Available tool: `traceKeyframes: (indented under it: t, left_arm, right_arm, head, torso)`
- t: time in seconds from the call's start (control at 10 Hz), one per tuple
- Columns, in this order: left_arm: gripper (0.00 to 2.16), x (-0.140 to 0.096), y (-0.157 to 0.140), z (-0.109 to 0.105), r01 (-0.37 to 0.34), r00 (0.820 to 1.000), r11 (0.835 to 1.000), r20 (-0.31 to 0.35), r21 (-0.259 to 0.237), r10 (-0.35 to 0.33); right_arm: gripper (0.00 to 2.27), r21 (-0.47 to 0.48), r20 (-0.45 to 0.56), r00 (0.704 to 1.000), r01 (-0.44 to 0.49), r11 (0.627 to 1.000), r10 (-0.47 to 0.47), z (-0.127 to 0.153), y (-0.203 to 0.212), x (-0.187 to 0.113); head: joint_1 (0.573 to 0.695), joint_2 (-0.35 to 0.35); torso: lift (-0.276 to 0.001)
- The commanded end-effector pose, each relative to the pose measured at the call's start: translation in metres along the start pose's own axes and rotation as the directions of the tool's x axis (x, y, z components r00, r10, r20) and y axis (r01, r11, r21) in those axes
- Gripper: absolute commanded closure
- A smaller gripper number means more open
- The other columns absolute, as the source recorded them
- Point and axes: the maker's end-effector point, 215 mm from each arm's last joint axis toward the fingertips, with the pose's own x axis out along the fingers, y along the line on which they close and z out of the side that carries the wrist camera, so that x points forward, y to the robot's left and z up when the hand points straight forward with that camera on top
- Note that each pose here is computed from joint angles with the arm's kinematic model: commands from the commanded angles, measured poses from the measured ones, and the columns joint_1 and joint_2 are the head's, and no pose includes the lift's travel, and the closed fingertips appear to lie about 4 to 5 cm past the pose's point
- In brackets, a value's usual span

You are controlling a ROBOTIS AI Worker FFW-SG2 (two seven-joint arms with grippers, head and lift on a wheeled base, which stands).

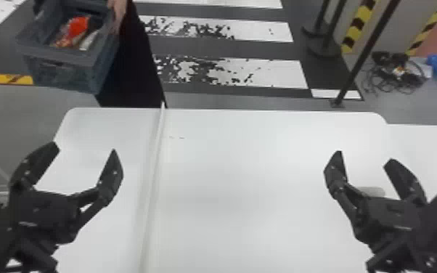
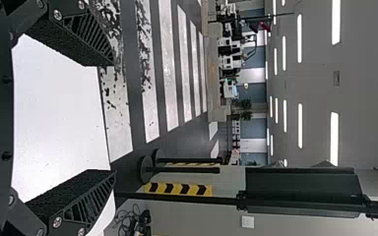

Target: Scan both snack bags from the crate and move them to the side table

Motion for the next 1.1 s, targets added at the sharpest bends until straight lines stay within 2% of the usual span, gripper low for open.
traceKeyframes:
  t: [0.0,0.5,0.8,1.0]
  left_arm:
    - [0.06,0.001,0.002,0.001,-0.027,1.0,0.999,0.005,0.02,0.027]
    - [0.07,0.002,0.005,0.001,-0.037,0.999,0.999,0.013,0.017,0.037]
    - [0.07,0.002,0.01,0.003,-0.066,0.998,0.998,0.015,0.013,0.066]
    - [0.07,0.002,0.012,-0.003,-0.078,0.997,0.997,-0.013,0.012,0.078]
  right_arm:
    - [0.15,0.0,0.0,1.0,0.0,1.0,0.0,0.0,0.0,0.0]
    - [0.15,0.001,-0.001,1.0,-0.001,1.0,0.001,0.0,0.0,0.0]
    - [0.15,0.001,-0.001,1.0,0.0,1.0,0.0,0.0,0.0,0.0]
    - [0.15,0.005,-0.002,1.0,-0.004,1.0,0.004,-0.001,0.002,0.0]
  head:
    - [0.695,-0.034]
    - [0.695,-0.025]
    - [0.695,-0.017]
    - [0.695,-0.012]
  torso:
    - [-0.029]
    - [-0.029]
    - [-0.029]
    - [-0.029]
